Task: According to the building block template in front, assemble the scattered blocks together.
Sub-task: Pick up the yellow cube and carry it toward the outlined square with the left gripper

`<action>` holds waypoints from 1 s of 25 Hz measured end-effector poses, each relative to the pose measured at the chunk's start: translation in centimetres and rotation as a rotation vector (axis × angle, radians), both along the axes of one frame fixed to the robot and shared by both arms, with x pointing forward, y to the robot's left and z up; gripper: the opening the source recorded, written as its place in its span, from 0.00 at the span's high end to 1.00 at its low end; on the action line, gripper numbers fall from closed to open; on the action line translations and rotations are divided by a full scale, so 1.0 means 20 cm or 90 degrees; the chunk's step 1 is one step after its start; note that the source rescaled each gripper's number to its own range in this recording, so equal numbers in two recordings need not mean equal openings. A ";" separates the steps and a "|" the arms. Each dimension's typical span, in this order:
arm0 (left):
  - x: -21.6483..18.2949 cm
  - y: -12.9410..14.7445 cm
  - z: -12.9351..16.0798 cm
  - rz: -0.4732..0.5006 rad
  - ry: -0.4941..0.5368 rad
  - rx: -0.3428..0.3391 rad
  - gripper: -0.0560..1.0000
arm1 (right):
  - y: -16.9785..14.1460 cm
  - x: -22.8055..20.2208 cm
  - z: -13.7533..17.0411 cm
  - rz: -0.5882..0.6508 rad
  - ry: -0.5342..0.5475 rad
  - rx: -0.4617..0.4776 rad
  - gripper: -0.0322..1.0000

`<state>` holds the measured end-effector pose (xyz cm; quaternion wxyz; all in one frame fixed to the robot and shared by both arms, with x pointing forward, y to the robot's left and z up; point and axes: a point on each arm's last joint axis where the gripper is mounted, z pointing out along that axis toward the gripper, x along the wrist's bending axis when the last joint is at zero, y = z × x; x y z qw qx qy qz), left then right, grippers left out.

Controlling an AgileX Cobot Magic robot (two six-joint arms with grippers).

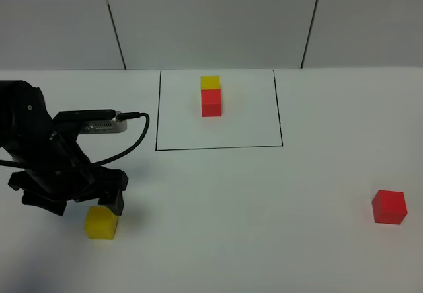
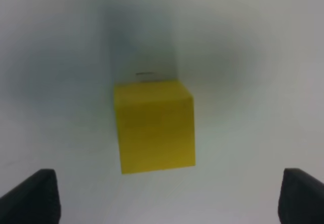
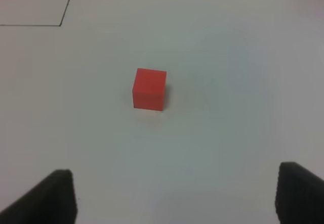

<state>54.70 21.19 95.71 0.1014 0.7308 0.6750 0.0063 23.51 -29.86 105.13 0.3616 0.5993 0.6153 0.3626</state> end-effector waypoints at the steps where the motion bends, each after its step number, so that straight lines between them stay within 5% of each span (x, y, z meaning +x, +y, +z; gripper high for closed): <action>1: 0.00 0.00 -0.02 0.000 0.007 0.002 0.04 | 0.00 0.00 0.00 0.000 0.000 0.000 0.35; 18: 0.05 -0.01 -0.28 0.004 0.069 0.025 0.17 | 0.00 0.00 0.00 0.000 0.000 0.000 0.35; 22: 0.06 -0.01 -0.29 0.005 0.063 0.024 0.29 | 0.00 0.00 0.00 0.000 0.000 0.000 0.35; 25: 0.06 -0.01 -0.29 0.005 0.062 0.024 0.48 | 0.00 0.00 0.00 0.000 0.000 0.000 0.35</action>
